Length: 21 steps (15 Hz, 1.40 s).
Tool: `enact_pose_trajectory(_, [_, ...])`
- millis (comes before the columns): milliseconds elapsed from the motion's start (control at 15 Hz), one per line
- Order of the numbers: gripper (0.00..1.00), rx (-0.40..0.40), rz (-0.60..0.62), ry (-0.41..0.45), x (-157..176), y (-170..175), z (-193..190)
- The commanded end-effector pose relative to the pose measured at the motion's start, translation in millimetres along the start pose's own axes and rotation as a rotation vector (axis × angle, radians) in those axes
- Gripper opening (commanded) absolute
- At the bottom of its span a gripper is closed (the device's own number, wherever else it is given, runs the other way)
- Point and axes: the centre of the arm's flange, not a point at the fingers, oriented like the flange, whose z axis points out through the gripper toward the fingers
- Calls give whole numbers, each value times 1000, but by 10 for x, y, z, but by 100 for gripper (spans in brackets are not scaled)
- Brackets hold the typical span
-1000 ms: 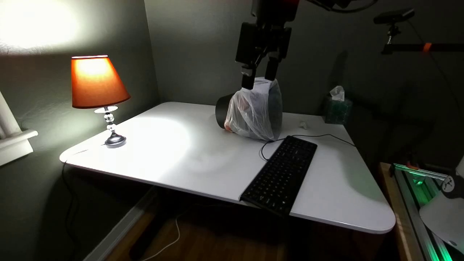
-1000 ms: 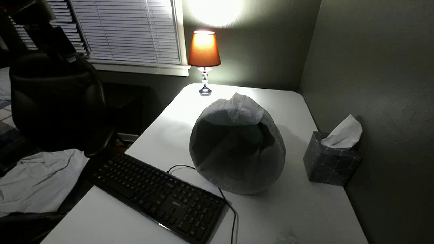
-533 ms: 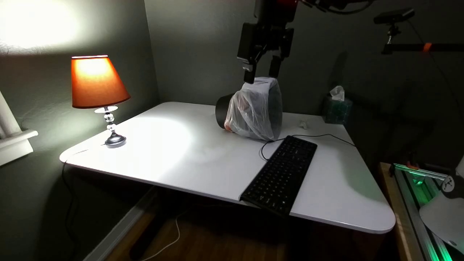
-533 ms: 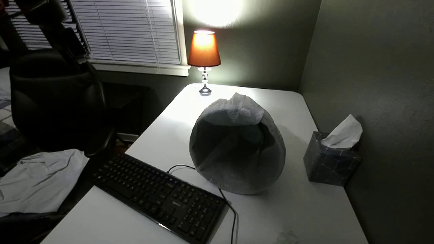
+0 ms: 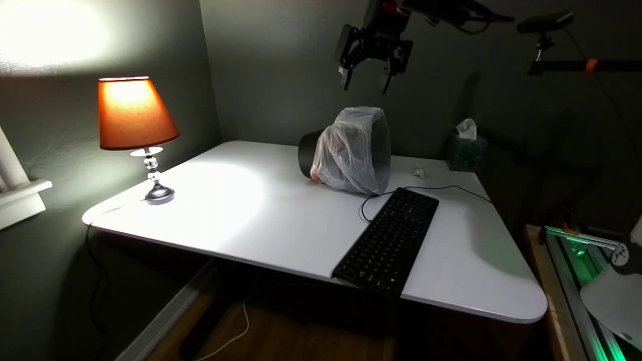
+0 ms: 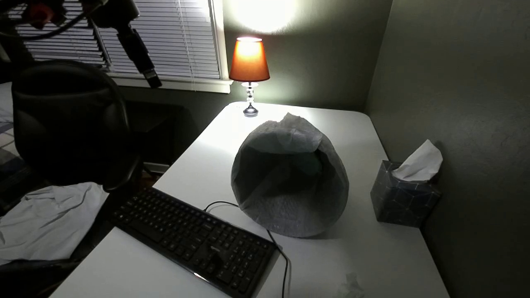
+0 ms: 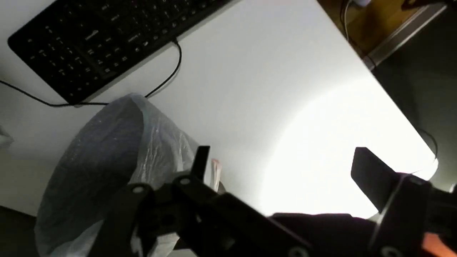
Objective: Pick up the bucket then put the white paper into it
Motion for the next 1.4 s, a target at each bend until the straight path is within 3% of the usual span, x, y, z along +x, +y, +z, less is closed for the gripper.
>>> enact_pose_trajectory(0, [100,-5,148,101,27,359,92])
enact_pose_trajectory(400, [100,-4,428,203,57,998,173])
enact_pose_trajectory(467, [100,4,352,160,227,832,169])
enact_pose_trajectory(933, [100,6,435,185,279,1021,178])
enact_pose_trajectory(1333, [100,48,641,203,638,1542,211])
